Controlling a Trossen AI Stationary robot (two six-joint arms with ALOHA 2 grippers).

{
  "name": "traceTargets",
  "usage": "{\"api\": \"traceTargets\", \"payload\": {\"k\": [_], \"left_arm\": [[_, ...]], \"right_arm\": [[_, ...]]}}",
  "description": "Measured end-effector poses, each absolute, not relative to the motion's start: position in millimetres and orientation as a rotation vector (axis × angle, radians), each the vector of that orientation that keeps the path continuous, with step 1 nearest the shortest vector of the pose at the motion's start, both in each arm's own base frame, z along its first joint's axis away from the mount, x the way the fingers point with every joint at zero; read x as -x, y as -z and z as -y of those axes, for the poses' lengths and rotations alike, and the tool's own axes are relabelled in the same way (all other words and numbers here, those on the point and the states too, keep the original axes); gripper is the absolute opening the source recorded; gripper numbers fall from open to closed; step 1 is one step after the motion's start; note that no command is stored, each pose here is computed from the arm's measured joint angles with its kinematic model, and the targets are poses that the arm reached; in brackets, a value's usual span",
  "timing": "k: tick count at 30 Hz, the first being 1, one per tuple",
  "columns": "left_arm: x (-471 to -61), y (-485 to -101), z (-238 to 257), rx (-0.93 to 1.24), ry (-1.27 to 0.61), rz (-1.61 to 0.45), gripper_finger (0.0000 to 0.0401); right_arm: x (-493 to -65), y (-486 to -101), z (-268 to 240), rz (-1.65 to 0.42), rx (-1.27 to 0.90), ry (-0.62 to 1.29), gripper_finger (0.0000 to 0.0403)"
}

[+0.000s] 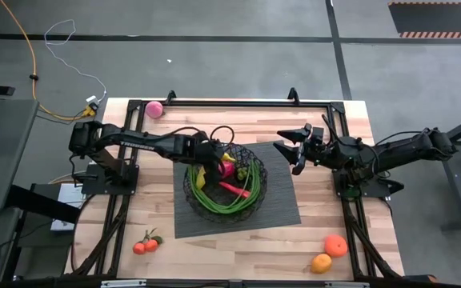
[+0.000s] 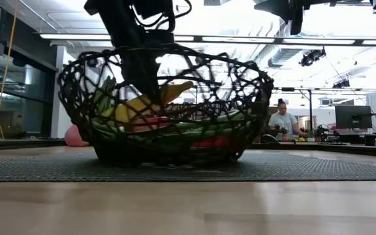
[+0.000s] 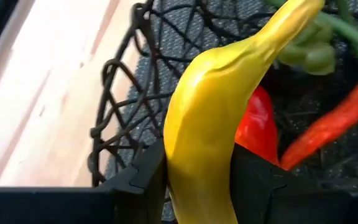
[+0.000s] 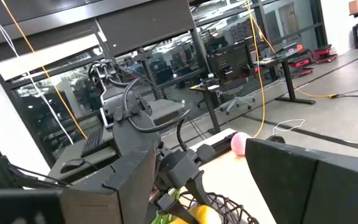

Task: Build produce basket
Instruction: Put the yellow banana into the black mesh basket

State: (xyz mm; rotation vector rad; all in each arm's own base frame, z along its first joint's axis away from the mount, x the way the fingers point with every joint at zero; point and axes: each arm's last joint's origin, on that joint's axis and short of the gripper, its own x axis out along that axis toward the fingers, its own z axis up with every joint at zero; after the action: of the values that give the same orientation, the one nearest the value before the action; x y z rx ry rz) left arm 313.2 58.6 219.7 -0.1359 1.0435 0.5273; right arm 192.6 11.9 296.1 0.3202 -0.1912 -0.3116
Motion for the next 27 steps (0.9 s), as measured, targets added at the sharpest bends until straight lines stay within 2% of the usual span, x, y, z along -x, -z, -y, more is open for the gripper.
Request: {"api": "traceTargets", "payload": {"k": [17,27], "left_arm": [[-322,-188,-60,0.149,-0.528,-1.158,0.013],[-321,-188,-64,0.123,-0.522,-1.167,0.0165]], "right_arm": [[-193,-295,-12,0.181,-0.325,0.313,0.0231],[-193,-295,-12,0.181,-0.328,0.312,0.0231]]}}
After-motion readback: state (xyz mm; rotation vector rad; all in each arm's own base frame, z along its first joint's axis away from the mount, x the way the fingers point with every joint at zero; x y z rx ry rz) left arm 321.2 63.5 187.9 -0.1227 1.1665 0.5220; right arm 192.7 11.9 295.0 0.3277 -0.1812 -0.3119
